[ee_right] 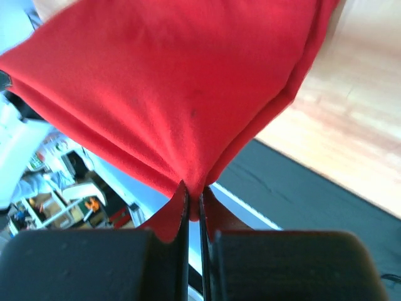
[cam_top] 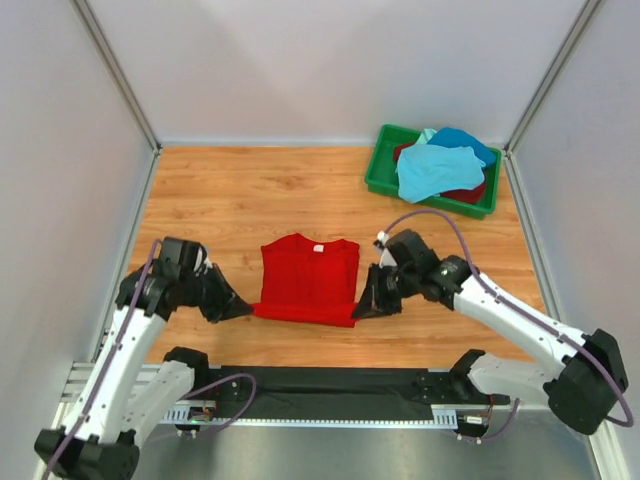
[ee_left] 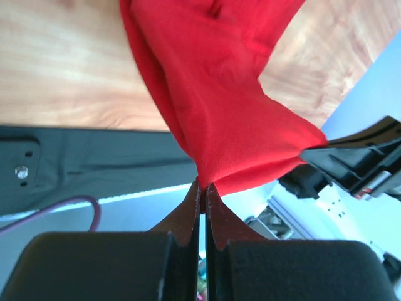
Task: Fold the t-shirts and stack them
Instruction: Fold the tshirt
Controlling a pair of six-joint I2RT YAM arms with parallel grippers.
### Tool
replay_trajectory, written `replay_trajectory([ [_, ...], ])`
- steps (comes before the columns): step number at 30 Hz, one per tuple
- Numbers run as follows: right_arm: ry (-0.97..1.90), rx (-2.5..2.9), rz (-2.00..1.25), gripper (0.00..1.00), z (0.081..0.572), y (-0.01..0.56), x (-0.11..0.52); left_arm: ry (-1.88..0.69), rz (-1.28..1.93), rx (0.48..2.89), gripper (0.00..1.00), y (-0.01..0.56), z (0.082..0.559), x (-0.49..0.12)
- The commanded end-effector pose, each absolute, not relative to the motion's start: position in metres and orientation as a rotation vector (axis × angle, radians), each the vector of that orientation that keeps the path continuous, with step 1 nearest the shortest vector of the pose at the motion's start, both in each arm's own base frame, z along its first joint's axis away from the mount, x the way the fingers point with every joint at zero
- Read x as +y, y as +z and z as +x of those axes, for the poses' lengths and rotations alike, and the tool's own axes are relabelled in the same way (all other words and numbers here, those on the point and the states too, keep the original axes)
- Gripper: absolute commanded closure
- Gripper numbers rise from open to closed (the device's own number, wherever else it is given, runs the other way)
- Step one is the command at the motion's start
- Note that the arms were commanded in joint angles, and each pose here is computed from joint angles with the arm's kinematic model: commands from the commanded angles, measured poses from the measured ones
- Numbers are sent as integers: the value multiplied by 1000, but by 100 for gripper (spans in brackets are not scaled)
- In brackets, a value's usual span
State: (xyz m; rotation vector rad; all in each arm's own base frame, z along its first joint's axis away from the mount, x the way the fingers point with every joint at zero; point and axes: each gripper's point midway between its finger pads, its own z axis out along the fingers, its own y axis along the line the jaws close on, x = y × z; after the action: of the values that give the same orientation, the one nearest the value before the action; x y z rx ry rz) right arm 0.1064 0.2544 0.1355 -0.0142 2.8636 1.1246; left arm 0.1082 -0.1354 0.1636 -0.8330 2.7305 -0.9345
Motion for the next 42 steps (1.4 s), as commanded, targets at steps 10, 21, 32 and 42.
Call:
replay_trajectory([
  [10, 1098, 2900, -58, 100, 205, 152, 253, -722, -651, 2667, 100, 185, 246, -132],
  [21, 1092, 2907, 24, 100, 274, 141, 256, -703, -604, 2741, 100, 154, 331, -129],
  [32, 686, 2845, 117, 70, 397, 96, 218, -456, -488, 2786, 74, 116, 428, -112],
  [42, 833, 2704, -21, 39, 360, 146, 226, -577, -211, 2662, 57, 175, 414, -122],
])
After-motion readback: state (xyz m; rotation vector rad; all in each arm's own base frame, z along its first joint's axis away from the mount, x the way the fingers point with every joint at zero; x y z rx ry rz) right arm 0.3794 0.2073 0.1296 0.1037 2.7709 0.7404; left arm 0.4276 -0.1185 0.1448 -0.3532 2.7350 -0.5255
